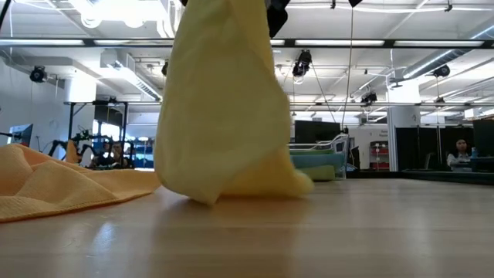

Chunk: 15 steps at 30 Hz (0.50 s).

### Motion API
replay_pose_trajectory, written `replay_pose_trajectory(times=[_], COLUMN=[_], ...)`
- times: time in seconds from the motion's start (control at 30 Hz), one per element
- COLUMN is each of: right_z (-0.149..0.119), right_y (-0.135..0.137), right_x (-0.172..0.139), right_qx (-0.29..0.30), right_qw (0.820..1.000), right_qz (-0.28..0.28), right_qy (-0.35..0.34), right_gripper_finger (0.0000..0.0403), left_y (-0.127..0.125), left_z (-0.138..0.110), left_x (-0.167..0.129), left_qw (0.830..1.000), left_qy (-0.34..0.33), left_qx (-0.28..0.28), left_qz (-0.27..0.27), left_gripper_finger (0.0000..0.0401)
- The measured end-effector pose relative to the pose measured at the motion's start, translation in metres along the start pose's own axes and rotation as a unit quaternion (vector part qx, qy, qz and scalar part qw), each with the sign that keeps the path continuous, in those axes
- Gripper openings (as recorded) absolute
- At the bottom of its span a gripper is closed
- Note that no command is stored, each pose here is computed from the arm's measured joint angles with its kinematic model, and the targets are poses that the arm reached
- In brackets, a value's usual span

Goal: Fold microfiber towels
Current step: Fold the yellow microfiber cloth

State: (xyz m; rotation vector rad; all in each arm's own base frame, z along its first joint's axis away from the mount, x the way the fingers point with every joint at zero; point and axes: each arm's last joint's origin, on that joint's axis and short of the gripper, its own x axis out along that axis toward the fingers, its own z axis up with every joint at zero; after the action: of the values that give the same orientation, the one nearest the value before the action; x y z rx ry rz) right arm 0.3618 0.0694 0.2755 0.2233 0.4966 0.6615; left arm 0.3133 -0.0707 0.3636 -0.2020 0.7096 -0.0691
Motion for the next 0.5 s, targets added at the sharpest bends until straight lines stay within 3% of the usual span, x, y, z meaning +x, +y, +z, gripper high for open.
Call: replay_pose_trajectory(times=[0.5], right_z=[-0.007], right_y=[0.000], right_x=[0.003], right_qx=[0.016], right_qw=[1.000], right_qz=[-0.017], right_qy=[0.007], right_gripper_finger=[0.0105], left_y=[0.002], left_z=[0.005], left_x=[-0.017], left_qw=[0.999], left_qy=[-0.042], left_qx=[0.001], left_qz=[0.028], left_gripper_finger=[0.0001])
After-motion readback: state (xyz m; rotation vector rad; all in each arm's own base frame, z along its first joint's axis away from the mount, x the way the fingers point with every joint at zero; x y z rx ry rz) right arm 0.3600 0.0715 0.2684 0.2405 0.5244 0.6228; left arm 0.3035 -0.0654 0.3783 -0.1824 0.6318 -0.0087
